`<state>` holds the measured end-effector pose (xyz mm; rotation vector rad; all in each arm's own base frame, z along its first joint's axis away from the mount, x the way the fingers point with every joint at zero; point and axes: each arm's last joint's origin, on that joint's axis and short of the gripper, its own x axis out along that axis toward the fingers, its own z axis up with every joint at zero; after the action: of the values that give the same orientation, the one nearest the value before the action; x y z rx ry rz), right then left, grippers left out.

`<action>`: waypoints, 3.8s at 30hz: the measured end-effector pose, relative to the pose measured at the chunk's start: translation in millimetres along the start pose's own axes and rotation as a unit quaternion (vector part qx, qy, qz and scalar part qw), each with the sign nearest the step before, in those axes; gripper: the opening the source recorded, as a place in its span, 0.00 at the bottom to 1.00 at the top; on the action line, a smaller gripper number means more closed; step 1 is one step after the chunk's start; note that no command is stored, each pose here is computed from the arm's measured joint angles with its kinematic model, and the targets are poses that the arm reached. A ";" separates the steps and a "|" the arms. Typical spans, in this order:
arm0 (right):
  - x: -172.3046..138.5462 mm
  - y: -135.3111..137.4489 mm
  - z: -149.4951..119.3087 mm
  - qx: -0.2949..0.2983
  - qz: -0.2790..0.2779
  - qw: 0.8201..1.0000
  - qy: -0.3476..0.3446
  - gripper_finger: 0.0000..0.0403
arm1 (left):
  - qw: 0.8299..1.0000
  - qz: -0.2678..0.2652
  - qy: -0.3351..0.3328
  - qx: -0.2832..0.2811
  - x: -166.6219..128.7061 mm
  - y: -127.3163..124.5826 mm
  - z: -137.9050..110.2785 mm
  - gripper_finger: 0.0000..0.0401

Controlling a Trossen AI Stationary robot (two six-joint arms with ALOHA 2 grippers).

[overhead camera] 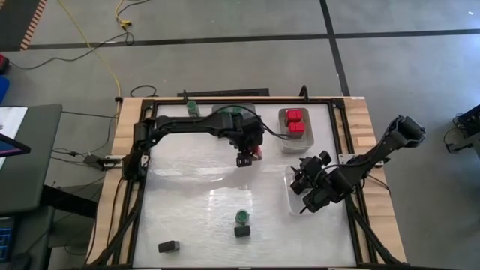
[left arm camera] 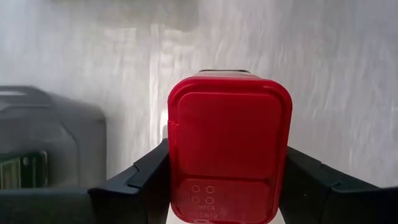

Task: Sort spices by type
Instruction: Move the bottom left red seasoning can to the center of the table, then put the center red seasoning can into the gray bin

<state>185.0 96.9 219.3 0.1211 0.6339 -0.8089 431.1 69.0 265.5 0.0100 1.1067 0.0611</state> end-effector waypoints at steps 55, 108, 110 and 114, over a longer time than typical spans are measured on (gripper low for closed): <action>-0.3 0.9 -0.4 -0.014 0.005 1.000 0.006 0.61 | 0.999 0.027 0.015 -0.021 -70.2 -4.1 -27.4 0.68; 43.2 2.0 38.8 0.066 -0.016 0.998 -0.019 0.71 | 0.973 0.042 -0.196 -0.110 -90.5 -59.1 -266.8 0.68; 49.9 2.0 46.6 0.017 -0.014 0.999 -0.027 0.71 | 0.973 0.042 -0.197 -0.110 -90.5 -59.1 -266.7 0.68; 67.7 3.9 71.5 -0.071 0.054 0.995 -0.038 0.71 | 0.973 0.042 -0.196 -0.110 -90.5 -59.1 -266.8 0.68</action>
<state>257.3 32.6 237.9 -0.0041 0.6060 -0.6597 154.9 -1.0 224.6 -0.1250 0.6984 0.2470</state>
